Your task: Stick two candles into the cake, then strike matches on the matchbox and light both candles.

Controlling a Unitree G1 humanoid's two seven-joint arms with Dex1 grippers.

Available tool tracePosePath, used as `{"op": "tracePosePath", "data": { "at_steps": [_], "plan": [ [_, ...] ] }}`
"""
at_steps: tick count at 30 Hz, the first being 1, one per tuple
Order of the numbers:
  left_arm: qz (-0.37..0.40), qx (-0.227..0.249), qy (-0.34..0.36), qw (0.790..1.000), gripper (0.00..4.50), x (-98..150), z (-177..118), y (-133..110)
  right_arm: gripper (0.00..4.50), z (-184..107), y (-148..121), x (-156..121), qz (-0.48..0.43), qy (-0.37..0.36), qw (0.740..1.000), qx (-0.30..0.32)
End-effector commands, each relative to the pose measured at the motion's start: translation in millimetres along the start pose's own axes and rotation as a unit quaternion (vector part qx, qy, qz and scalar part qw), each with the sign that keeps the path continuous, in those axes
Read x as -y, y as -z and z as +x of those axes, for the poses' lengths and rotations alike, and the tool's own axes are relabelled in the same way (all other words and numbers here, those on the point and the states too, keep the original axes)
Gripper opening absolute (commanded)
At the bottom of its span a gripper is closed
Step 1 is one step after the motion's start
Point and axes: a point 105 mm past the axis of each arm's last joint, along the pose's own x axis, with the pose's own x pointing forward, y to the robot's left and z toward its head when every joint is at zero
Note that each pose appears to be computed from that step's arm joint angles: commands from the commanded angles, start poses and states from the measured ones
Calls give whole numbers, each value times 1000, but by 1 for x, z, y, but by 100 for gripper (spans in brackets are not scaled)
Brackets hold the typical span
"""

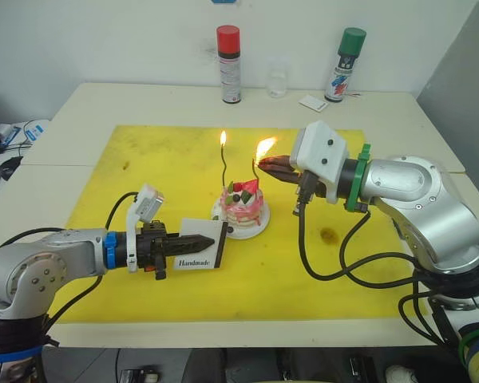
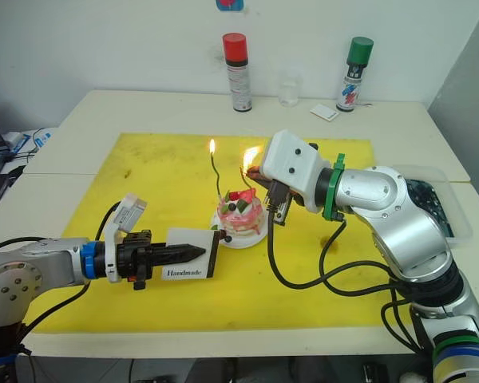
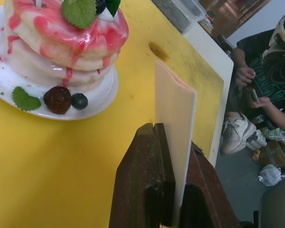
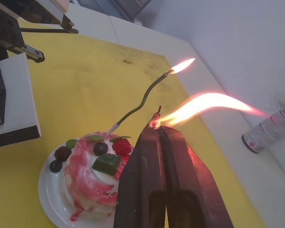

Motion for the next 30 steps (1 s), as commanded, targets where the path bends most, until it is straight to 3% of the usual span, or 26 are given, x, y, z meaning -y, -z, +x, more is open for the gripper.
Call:
{"op": "tracePosePath", "data": {
  "at_steps": [1,30],
  "plan": [
    [24,8,7,1000,0,6,2,-7,2,-3,-13,6,-25,16,999,19],
    [28,8,10,1000,0,5,3,-10,2,-4,-16,-2,-16,-9,999,28]
  ]
}}
